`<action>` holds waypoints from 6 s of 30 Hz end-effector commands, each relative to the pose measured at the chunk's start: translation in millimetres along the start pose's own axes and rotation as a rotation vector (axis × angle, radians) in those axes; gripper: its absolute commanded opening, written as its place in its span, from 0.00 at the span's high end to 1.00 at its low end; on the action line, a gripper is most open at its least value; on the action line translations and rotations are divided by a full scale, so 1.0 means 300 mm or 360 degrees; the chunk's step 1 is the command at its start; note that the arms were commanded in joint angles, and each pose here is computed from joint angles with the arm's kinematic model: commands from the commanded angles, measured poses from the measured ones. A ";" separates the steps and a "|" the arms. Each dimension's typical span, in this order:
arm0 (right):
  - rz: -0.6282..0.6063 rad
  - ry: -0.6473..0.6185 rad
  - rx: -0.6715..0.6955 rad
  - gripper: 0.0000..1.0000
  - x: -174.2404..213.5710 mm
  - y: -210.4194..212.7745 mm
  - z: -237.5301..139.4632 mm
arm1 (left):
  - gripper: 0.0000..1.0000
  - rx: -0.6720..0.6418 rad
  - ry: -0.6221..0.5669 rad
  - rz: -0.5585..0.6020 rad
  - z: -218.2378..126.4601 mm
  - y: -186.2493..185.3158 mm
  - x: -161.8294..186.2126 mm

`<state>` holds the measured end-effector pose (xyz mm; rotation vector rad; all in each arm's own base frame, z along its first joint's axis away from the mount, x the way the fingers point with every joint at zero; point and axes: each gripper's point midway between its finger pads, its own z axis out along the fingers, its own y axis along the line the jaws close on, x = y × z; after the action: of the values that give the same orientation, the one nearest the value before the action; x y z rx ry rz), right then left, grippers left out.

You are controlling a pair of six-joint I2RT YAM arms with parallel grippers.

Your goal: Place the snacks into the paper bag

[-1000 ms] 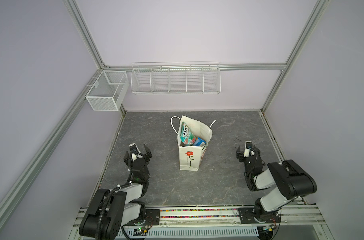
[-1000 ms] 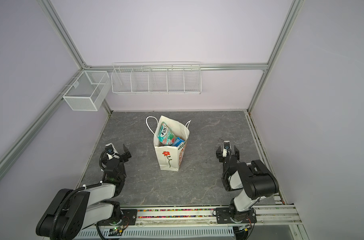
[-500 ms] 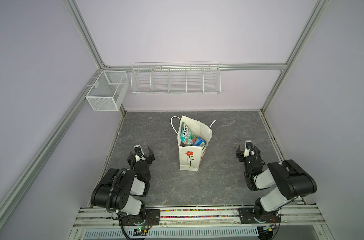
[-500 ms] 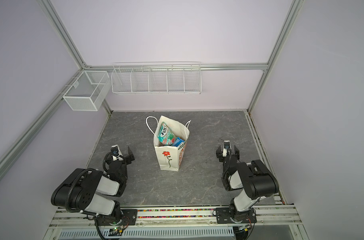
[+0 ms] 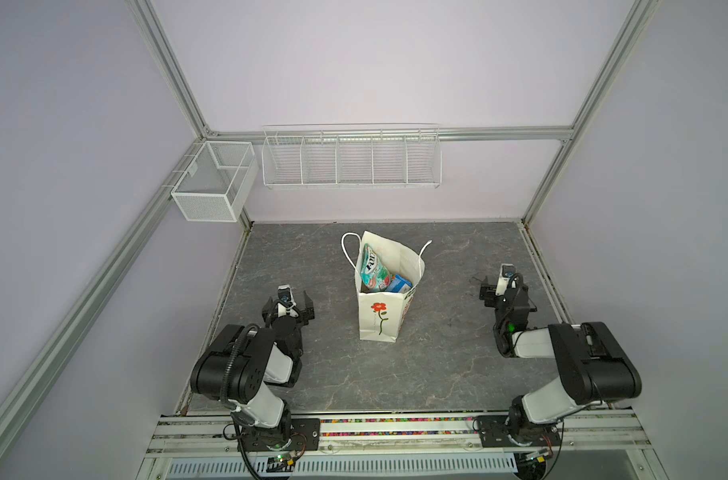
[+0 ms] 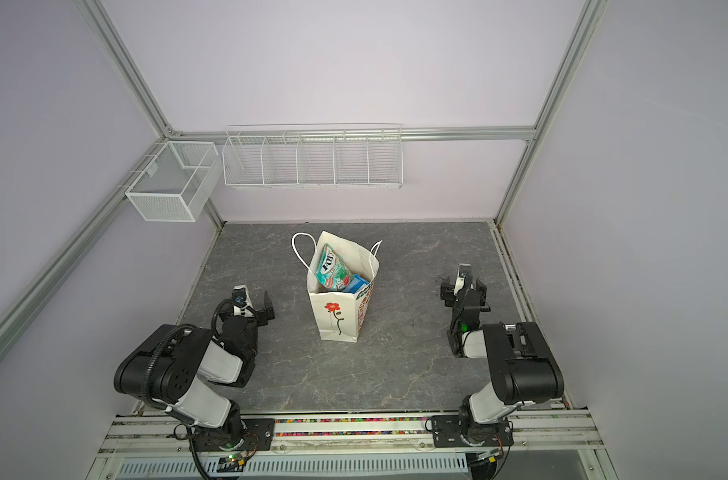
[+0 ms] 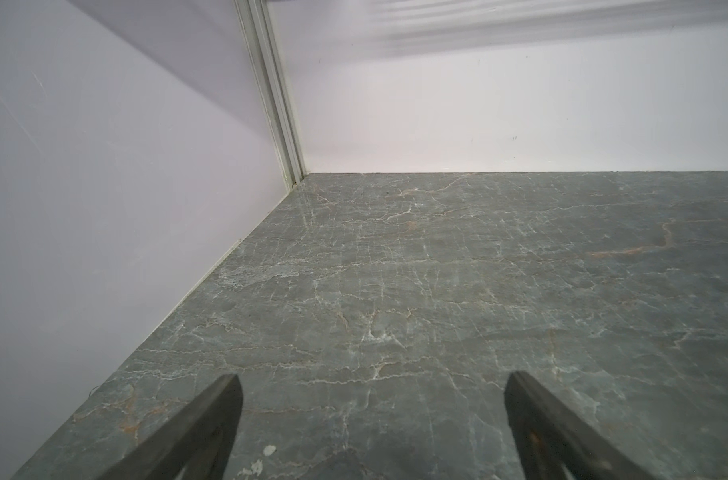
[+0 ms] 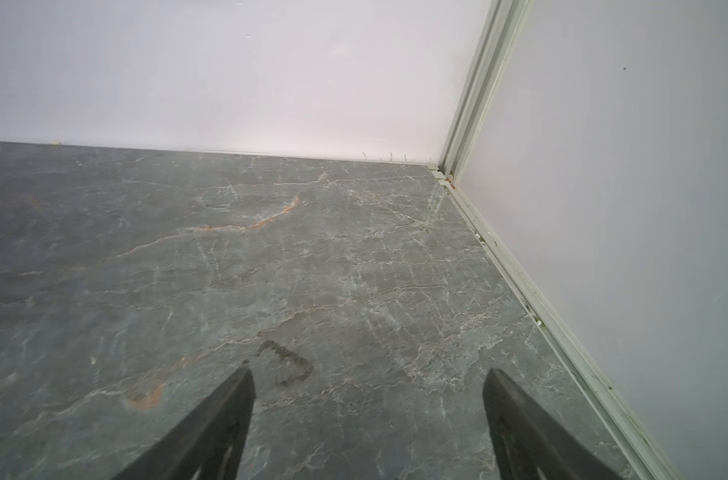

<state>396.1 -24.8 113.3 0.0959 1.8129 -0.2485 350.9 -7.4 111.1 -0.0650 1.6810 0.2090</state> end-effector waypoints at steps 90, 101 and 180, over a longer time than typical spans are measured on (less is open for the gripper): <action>0.0012 0.0149 -0.0363 0.11 0.062 0.092 -0.007 | 0.01 0.0087 0.0238 -0.0129 0.184 0.024 -0.030; 0.0012 0.0153 -0.0362 0.11 0.064 0.092 -0.007 | 0.01 0.0087 0.0238 -0.0129 0.184 0.024 -0.030; 0.0012 0.0150 -0.0363 0.11 0.062 0.092 -0.007 | 0.01 0.0087 0.0237 -0.0130 0.184 0.024 -0.030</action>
<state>391.1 0.4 82.1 -0.0336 1.9497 -0.0348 401.4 7.6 107.1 -0.1200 1.8478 0.0923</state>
